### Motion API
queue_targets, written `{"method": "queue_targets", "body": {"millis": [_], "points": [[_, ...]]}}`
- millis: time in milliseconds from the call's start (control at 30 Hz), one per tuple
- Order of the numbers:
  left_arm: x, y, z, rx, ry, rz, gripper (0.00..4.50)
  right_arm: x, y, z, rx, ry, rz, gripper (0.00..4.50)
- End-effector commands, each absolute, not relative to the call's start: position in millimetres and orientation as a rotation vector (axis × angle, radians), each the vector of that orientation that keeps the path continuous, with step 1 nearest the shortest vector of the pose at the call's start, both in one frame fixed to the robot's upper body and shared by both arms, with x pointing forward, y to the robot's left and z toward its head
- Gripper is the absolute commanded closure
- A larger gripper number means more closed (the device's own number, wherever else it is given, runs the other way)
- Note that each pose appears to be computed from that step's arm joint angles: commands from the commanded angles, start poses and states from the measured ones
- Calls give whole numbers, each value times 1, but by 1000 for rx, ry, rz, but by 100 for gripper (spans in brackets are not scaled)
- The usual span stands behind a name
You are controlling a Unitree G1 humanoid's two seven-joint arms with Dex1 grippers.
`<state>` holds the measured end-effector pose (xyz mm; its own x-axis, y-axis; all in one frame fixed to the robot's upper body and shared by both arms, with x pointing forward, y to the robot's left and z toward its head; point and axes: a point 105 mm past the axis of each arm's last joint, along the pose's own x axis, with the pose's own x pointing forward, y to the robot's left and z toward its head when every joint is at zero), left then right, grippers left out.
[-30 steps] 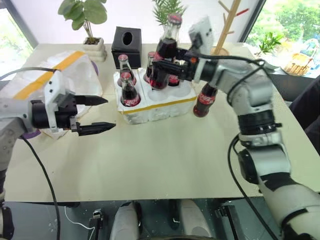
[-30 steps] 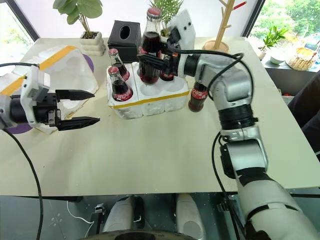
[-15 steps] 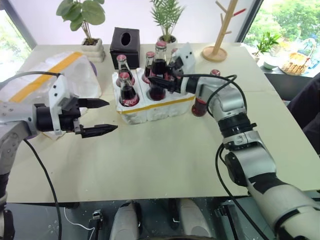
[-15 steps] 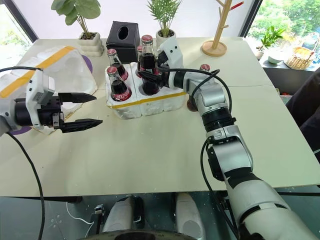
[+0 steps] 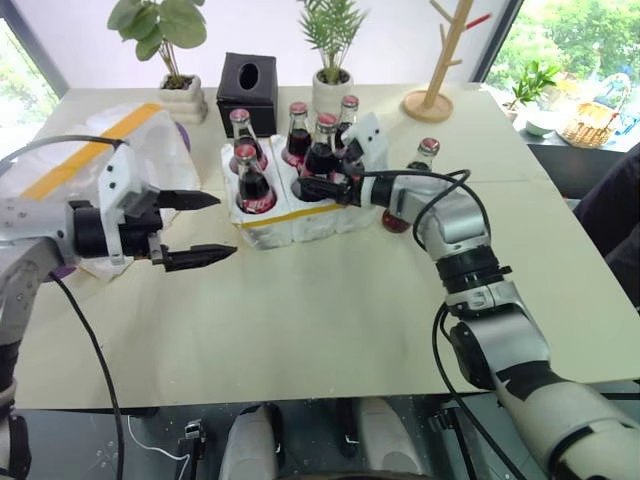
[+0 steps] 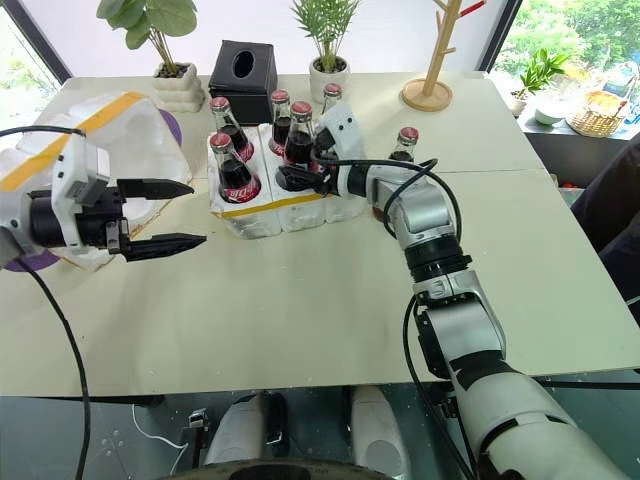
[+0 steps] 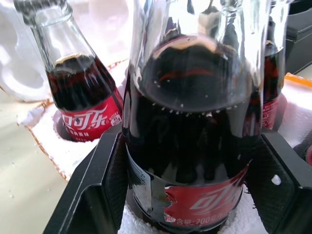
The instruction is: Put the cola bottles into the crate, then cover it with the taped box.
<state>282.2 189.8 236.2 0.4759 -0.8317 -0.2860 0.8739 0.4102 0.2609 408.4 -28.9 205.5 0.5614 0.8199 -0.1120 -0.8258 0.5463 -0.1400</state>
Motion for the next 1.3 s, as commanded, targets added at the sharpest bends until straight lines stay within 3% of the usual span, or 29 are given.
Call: {"method": "queue_targets", "body": {"millis": [33, 100, 233, 367, 533, 667, 833, 1033, 1300], "points": [[283, 184, 245, 413, 66, -1086, 0, 411, -21, 209, -261, -13, 969, 183], [284, 182, 246, 408, 60, -1088, 0, 414, -21, 199, -285, 17, 951, 183], [286, 180, 247, 395, 45, -1081, 0, 415, -23, 195, -259, 36, 932, 3], [287, 175, 253, 354, 12, -1082, 0, 402, -40, 210, -224, -6, 924, 3], [288, 169, 256, 317, -10, -1091, 0, 369, -79, 245, -176, -55, 879, 3], [294, 160, 253, 302, -21, -1124, 0, 317, -134, 233, -101, 67, 829, 3], [301, 154, 254, 315, -29, -1160, 0, 282, -167, 215, -89, 176, 726, 3], [307, 142, 258, 320, -50, -1208, 0, 297, -203, 203, -121, 175, 440, 3], [309, 134, 258, 338, -57, -1234, 0, 339, -207, 193, -76, 105, 325, 3]]}}
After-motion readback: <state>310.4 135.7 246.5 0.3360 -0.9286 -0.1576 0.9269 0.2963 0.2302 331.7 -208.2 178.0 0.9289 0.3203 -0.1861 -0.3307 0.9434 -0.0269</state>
